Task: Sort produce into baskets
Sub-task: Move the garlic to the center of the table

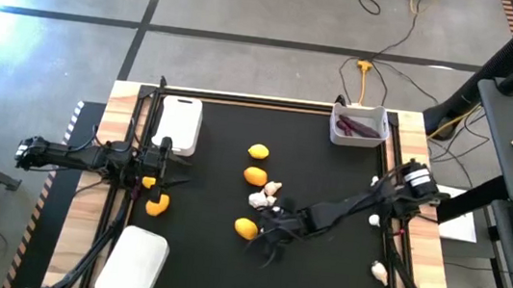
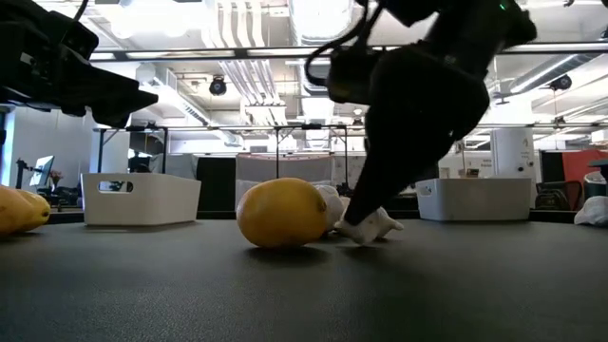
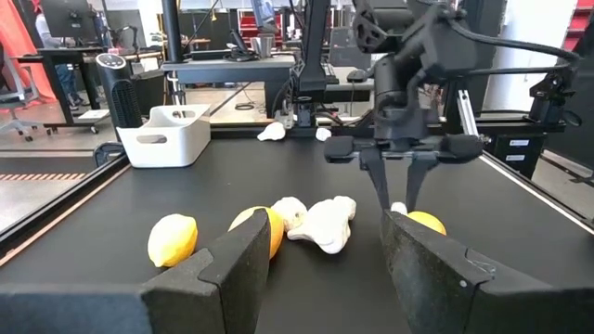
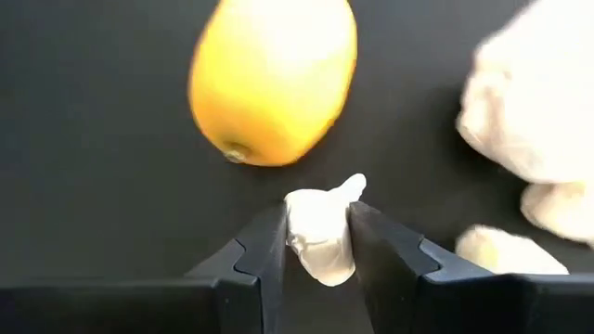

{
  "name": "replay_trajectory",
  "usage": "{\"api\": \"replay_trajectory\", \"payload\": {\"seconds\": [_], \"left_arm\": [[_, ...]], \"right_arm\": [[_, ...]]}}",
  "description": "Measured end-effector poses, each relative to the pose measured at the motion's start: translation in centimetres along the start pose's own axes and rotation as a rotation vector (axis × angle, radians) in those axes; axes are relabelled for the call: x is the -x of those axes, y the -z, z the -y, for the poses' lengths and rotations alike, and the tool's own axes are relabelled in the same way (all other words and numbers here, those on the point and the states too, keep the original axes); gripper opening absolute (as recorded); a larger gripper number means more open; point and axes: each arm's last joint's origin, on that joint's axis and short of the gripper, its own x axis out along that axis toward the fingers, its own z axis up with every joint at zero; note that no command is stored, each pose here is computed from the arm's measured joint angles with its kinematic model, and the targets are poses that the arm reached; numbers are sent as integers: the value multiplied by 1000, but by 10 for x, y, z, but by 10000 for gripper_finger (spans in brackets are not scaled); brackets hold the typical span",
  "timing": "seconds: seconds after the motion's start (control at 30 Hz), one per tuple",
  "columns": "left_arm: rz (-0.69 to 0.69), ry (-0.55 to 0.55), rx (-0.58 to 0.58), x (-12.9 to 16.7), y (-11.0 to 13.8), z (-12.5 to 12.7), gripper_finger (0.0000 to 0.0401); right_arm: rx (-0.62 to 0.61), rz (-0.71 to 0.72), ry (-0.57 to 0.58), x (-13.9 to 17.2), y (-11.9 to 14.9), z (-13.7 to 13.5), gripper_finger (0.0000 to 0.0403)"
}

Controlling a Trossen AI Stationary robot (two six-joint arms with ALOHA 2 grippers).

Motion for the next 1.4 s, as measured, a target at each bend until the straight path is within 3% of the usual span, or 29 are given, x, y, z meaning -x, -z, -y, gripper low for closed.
{"api": "replay_trajectory", "payload": {"seconds": [0.3,0.57,0.7,0.87,1.17,1.4], "left_arm": [[0,0,0,0,0,0,190],[0,0,0,0,0,0,190],[0,0,0,0,0,0,190],[-2,0,0,0,0,0,190],[-5,0,0,0,0,0,190],[-5,0,0,0,0,0,190]], "right_arm": [[12,-59,290,15,-11,5,190],[-13,-27,309,72,-21,17,241],[-114,-170,469,105,-4,46,264],[-232,-408,666,134,38,84,290],[-430,-785,617,131,97,143,311],[-516,-944,549,119,107,179,307]]}}
